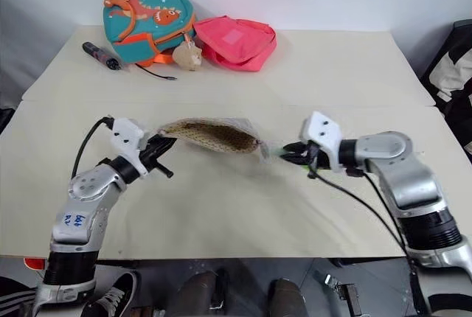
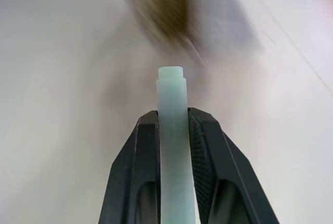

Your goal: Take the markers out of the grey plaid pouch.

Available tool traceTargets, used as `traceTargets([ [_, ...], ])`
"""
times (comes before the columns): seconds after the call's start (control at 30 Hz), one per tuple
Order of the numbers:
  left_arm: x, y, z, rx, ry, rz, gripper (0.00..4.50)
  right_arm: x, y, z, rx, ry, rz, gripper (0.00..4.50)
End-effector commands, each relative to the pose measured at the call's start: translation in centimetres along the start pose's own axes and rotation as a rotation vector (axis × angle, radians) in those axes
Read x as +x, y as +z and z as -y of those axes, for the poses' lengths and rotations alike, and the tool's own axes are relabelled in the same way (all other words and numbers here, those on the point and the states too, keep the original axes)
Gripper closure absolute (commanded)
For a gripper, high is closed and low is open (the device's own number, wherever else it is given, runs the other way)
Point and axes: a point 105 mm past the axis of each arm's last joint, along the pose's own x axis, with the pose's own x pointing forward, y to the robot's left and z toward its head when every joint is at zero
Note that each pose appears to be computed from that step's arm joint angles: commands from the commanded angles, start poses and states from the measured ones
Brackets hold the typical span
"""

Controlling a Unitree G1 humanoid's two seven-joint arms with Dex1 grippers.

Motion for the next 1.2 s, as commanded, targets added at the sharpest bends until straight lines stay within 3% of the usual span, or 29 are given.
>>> traceTargets([
  [0.03,-0.3,1.6,0.6,-0.039,-0.040,0.060,4.50,-0.8,-0.9,2.5,0.008,-0.145,-0.039,4.11],
  [0.17,-0.3,1.7,0.4,-0.041,-0.037,0.056,4.50,-0.4,-4.2,3.1,0.039,-0.217,-0.143,4.11],
  [0.3,-0.5,1.9,0.2,-0.053,-0.024,0.061,4.50,0.5,-5.0,2.8,0.177,-0.263,-0.091,4.11],
  [0.53,-0.8,1.9,0.3,-0.108,-0.034,0.049,4.50,0.8,-4.1,3.3,0.175,-0.292,-0.059,1.85],
  [0.63,-1.2,1.9,-0.5,-0.227,-0.033,0.000,4.50,1.0,-1.8,3.5,0.095,-0.288,0.025,0.83],
  [0.7,-1.6,1.7,-1.5,-0.365,0.000,-0.038,4.50,1.3,0.6,3.3,0.093,-0.264,0.136,0.83],
  [0.83,-2.4,2.1,-2.0,-0.570,-0.021,-0.079,4.50,2.9,4.0,-0.3,0.085,-0.094,0.309,0.83],
  [1.07,-4.1,1.1,-4.7,-0.906,0.142,-0.072,4.50,4.2,4.9,-2.5,0.110,-0.022,0.352,0.83],
  [1.17,-5.0,-1.6,-5.1,-1.044,0.255,-0.083,4.50,5.1,5.0,-3.6,0.106,0.004,0.354,0.83],
  [1.2,-4.9,-1.8,-4.9,-1.103,0.264,-0.052,4.24,5.3,4.9,-3.7,0.110,0.005,0.352,0.82],
])
